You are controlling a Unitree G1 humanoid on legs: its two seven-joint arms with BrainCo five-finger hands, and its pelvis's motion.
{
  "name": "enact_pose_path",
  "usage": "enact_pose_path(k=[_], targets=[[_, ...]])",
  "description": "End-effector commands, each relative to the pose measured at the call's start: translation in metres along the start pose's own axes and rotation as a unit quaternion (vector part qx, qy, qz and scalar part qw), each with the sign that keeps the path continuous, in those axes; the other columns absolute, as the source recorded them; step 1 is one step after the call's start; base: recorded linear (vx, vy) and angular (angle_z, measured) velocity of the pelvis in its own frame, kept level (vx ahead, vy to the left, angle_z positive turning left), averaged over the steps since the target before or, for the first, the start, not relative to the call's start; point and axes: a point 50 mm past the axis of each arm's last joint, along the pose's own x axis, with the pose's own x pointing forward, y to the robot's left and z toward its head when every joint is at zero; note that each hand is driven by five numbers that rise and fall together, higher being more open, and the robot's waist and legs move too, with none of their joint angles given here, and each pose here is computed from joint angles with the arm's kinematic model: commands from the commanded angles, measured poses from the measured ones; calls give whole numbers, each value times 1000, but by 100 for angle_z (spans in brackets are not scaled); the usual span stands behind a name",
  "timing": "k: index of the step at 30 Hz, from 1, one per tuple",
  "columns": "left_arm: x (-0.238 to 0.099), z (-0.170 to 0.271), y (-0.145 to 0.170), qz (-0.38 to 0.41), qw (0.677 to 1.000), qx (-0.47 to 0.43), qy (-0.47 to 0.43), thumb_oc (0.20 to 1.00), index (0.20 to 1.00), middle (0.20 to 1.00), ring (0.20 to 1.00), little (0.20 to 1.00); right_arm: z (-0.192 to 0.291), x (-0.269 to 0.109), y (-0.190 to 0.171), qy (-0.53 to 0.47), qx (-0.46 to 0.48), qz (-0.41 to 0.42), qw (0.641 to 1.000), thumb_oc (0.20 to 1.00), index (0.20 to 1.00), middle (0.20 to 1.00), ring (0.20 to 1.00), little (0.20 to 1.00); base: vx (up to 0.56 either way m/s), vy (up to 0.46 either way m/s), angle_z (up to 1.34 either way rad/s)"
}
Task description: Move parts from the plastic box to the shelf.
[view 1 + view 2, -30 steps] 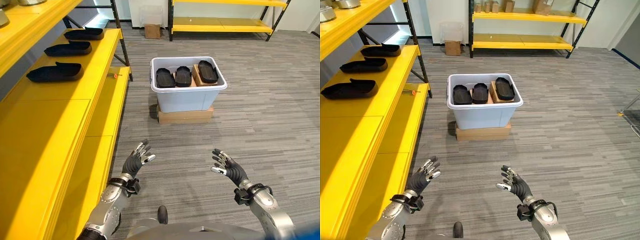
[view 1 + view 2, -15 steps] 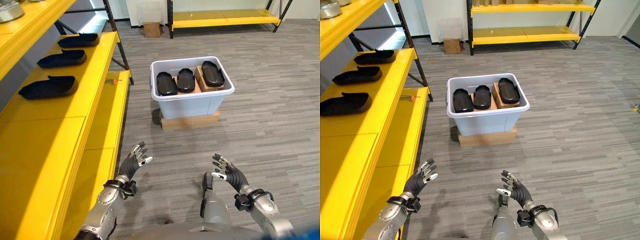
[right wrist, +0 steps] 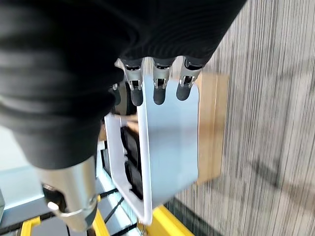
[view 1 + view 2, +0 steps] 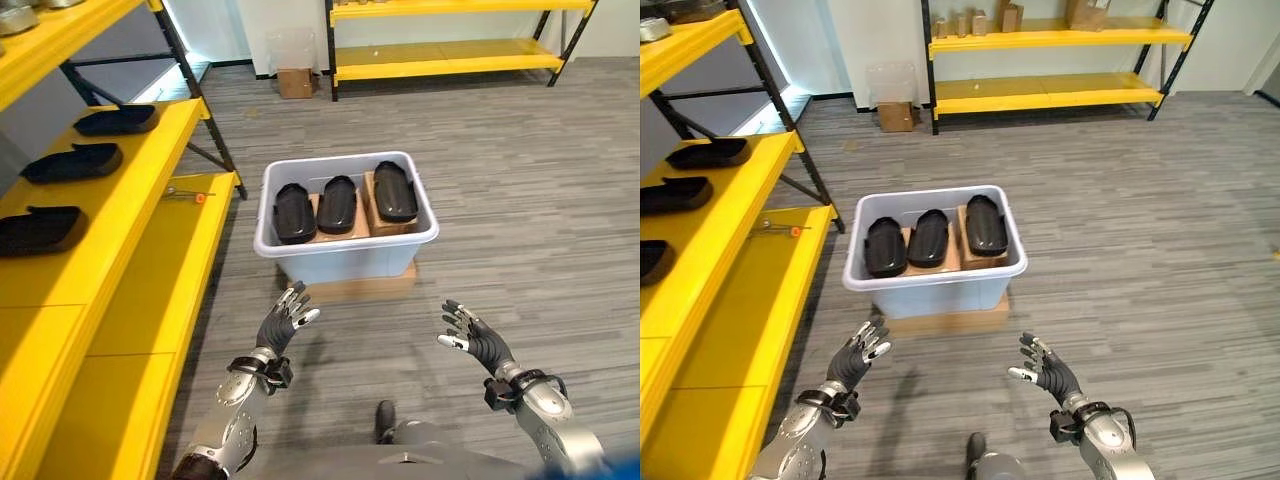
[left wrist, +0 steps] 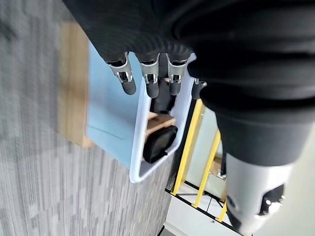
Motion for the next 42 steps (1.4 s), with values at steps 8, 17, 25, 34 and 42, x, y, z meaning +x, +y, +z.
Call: enact_pose_path(k=[8, 17, 25, 34, 42], targets=[[-10, 19, 5, -5, 999, 16, -47, 1000, 1000, 1000, 1000, 1000, 21, -4, -8, -54, -15, -14, 998, 1000, 1000, 1000, 1000, 1000, 285, 62, -18], [-12, 26, 11, -3, 998, 28, -55, 1000, 1000, 1000, 1000, 1000, 11, -4, 4, -43, 11, 2, 999, 1000, 1000, 1000, 1000, 1000, 282, 156, -30], [-14, 28, 14, 1, 998, 42, -51, 1000, 1000, 1000, 1000, 1000, 12, -1, 7, -45, 7, 9, 999, 1000, 1000, 1000, 1000, 1000, 134, 115, 6], [-7, 34, 12, -14, 996, 75, -53, 1000, 1000, 1000, 1000, 1000, 13, 1, 15, -47, 7, 24, 999, 1000, 1000, 1000, 1000, 1000, 64, 77, 5], [-11, 25, 12, -11, 998, 46, -45, 1000, 1000, 1000, 1000, 1000, 22, 0, 15, -67, -7, 29, 997, 1000, 1000, 1000, 1000, 1000, 178, -152, 0]])
